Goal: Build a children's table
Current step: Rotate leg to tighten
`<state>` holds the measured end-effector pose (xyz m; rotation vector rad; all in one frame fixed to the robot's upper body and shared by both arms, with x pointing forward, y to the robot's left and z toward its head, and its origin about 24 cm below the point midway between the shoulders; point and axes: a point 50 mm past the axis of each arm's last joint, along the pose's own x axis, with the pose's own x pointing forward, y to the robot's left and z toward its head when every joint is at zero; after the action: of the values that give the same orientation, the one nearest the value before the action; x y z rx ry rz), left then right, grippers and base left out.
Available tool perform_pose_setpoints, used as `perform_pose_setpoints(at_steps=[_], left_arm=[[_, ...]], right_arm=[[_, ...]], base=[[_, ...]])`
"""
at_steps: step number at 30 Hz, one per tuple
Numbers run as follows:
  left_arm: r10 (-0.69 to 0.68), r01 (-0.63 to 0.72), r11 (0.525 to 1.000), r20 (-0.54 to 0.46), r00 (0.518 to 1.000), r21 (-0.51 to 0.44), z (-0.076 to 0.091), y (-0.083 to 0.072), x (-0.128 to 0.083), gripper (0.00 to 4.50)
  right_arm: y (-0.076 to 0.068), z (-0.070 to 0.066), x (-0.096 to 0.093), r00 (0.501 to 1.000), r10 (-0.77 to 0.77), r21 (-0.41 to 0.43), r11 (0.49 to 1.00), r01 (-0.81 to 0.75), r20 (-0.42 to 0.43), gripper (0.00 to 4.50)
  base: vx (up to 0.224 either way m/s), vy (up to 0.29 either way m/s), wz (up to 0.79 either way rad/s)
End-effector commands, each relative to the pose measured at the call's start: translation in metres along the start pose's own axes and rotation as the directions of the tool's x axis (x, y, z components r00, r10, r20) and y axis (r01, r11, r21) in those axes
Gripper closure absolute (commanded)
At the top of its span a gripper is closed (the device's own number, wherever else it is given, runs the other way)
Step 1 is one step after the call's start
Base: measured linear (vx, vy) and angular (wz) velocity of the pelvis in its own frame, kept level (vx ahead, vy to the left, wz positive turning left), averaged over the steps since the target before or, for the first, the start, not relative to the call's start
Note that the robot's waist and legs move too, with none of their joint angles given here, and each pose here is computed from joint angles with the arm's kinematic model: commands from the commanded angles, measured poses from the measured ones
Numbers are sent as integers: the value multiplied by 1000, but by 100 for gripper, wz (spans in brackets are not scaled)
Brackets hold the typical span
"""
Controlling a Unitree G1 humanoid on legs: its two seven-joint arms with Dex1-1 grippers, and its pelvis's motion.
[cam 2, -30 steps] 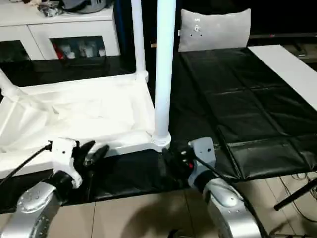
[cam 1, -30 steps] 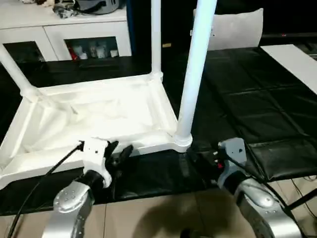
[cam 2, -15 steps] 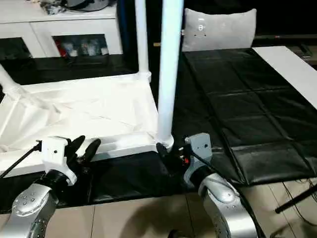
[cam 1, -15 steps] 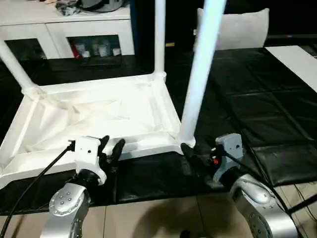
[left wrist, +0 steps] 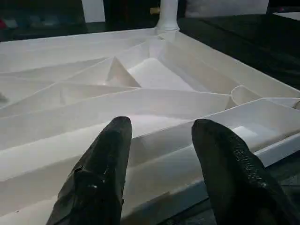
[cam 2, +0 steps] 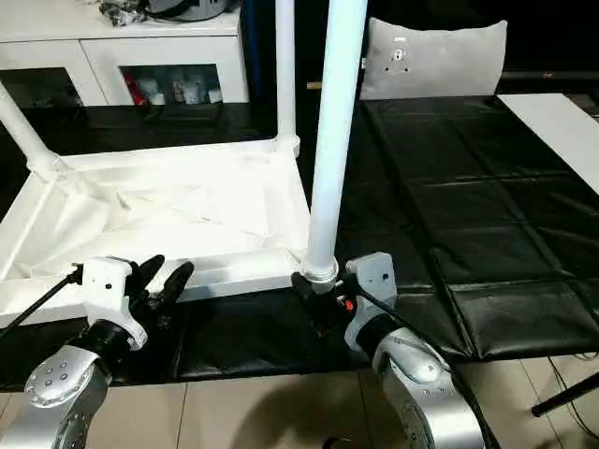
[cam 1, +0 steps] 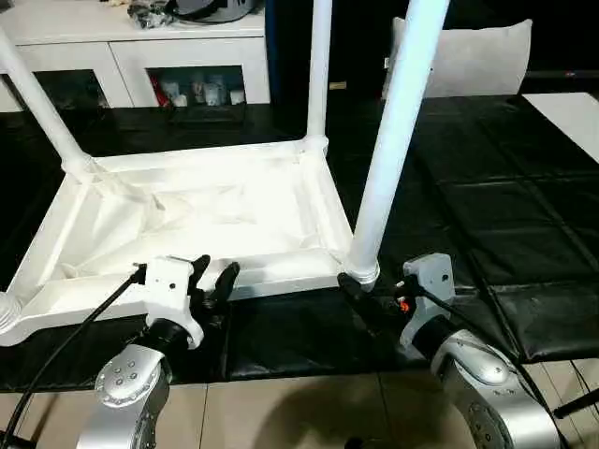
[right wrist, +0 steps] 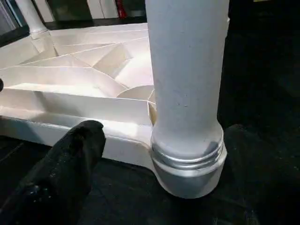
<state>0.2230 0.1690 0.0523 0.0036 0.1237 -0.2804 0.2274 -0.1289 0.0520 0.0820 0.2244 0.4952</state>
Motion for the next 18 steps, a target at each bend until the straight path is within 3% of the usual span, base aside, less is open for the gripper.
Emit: perform_pose_setpoints(at_steps=[1, 18], left_arm=[[-12, 12, 1000, 2, 1000, 3, 0, 0, 2, 180], [-12, 12, 1000, 2, 1000, 3, 0, 0, 2, 180]], right_arm=[[-1, -2, 1, 1000, 3, 13, 1000, -3, -12, 0], [-1, -2, 1, 1000, 3, 13, 1000, -3, -12, 0]], base=[[0, 0, 0], [0, 0, 0]])
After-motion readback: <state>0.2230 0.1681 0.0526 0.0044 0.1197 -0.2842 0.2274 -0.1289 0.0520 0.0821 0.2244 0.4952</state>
